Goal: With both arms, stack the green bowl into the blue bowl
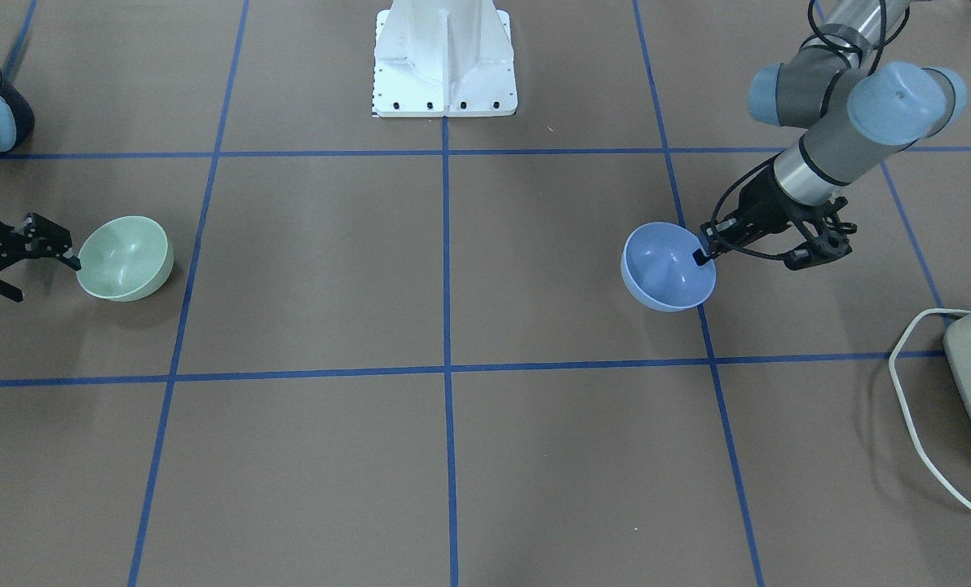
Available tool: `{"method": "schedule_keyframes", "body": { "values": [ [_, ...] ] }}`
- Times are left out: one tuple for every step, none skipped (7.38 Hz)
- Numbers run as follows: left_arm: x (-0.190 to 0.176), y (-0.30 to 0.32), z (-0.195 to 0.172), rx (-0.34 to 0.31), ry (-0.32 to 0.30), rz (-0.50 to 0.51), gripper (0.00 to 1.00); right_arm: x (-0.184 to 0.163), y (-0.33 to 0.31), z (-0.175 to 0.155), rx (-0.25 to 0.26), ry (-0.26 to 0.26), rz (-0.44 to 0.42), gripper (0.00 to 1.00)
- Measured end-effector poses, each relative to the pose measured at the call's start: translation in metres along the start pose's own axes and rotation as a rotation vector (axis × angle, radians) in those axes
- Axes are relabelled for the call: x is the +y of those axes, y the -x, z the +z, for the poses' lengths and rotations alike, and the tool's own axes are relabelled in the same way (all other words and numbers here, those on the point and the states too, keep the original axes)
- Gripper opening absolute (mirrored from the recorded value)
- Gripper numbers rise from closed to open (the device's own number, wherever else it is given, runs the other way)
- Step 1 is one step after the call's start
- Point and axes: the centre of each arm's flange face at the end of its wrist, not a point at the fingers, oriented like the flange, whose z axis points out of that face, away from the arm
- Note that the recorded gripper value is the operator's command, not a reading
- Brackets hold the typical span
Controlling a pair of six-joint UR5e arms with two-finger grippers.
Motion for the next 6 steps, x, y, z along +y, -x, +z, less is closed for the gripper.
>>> {"method": "schedule_keyframes", "body": {
  "values": [
    [0.009, -0.007, 0.002, 0.003, -0.005, 0.007, 0.00, 0.000, 0.003, 0.000, -0.019, 0.005, 0.005, 1.00],
    [0.014, -0.011, 0.003, 0.005, -0.007, 0.011, 0.00, -0.001, 0.006, -0.001, -0.037, 0.009, 0.006, 1.00],
    [0.017, -0.013, 0.005, 0.005, -0.005, 0.014, 0.00, -0.001, 0.009, -0.002, -0.054, 0.014, 0.005, 0.99],
    [0.022, -0.014, 0.011, -0.001, -0.008, 0.020, 0.00, -0.001, 0.010, -0.003, -0.065, 0.017, 0.004, 0.99],
    [0.030, -0.016, 0.020, -0.012, -0.017, 0.031, 0.00, -0.002, 0.011, -0.003, -0.069, 0.017, 0.004, 0.99],
    [0.039, -0.019, 0.029, -0.022, -0.019, 0.042, 0.00, -0.005, 0.013, -0.003, -0.071, 0.016, 0.004, 0.99]
  ]
}}
